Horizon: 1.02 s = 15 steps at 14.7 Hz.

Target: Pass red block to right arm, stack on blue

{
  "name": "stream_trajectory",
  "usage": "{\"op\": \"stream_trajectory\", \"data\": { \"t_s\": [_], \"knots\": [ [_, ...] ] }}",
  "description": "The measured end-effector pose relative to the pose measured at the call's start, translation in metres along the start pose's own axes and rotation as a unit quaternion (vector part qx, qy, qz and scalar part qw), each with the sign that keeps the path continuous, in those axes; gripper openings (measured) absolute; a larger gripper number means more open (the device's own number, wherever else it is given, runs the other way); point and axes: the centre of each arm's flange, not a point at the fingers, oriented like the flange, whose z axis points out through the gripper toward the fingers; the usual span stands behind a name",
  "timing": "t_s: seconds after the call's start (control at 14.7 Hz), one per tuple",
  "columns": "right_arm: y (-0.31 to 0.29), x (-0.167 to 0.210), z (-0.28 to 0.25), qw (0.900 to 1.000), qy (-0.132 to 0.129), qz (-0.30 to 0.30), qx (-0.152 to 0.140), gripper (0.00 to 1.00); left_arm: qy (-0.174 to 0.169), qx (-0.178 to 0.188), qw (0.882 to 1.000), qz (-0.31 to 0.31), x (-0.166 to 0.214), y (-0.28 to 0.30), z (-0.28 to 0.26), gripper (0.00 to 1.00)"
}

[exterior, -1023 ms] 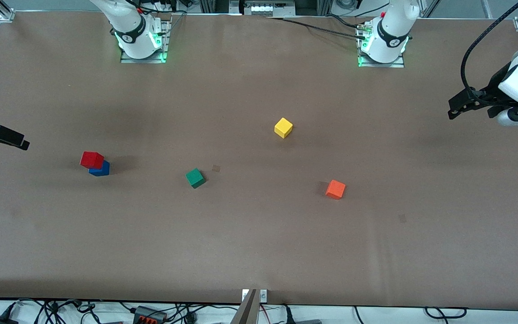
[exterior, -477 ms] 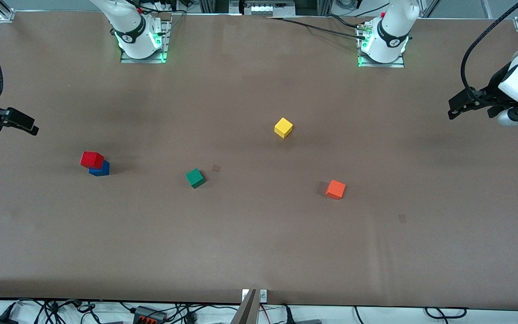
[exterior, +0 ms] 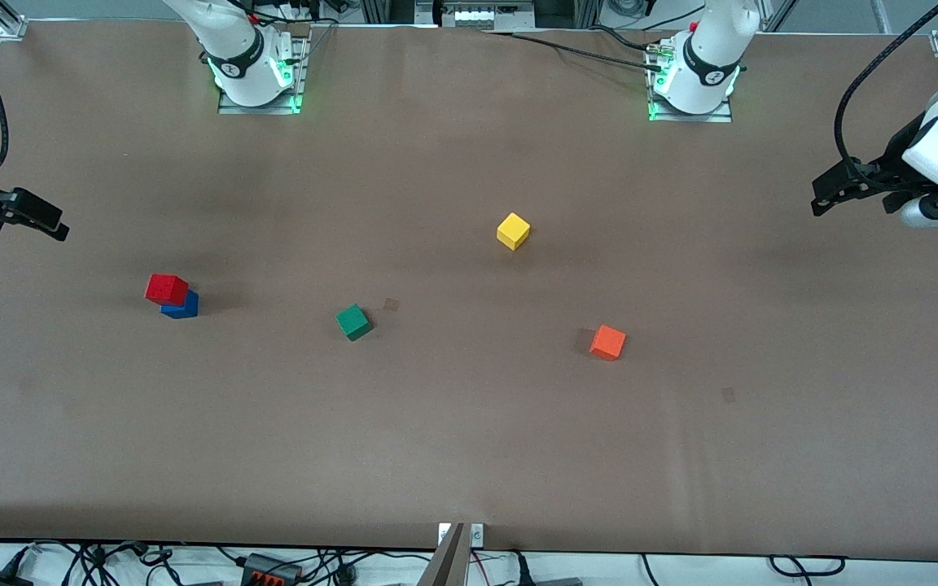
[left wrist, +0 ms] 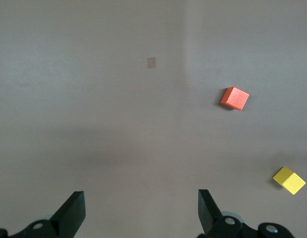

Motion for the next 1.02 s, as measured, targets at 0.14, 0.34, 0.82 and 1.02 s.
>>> {"op": "stream_trajectory", "data": {
  "t_s": [0.14, 0.34, 0.82, 1.02],
  "knots": [
    [-0.0020, 0.0004, -0.0001, 1.000, 0.000, -0.002, 0.000, 1.00, 0.000, 0.000, 1.000, 0.000, 0.0000, 0.0000, 0.0000, 1.00],
    [-0.0052, 0.0004, -0.0001, 1.000, -0.001, -0.005, 0.000, 1.00, 0.000, 0.000, 1.000, 0.000, 0.0000, 0.0000, 0.0000, 1.00],
    [-0.0038, 0.0011, -0.0033, 1.000, 0.003, -0.003, 0.000, 1.00, 0.000, 0.000, 1.000, 0.000, 0.0000, 0.0000, 0.0000, 1.00],
    [-0.0038, 0.0011, -0.0040, 1.000, 0.003, -0.004, 0.000, 1.00, 0.000, 0.000, 1.000, 0.000, 0.0000, 0.0000, 0.0000, 1.00]
  ]
}}
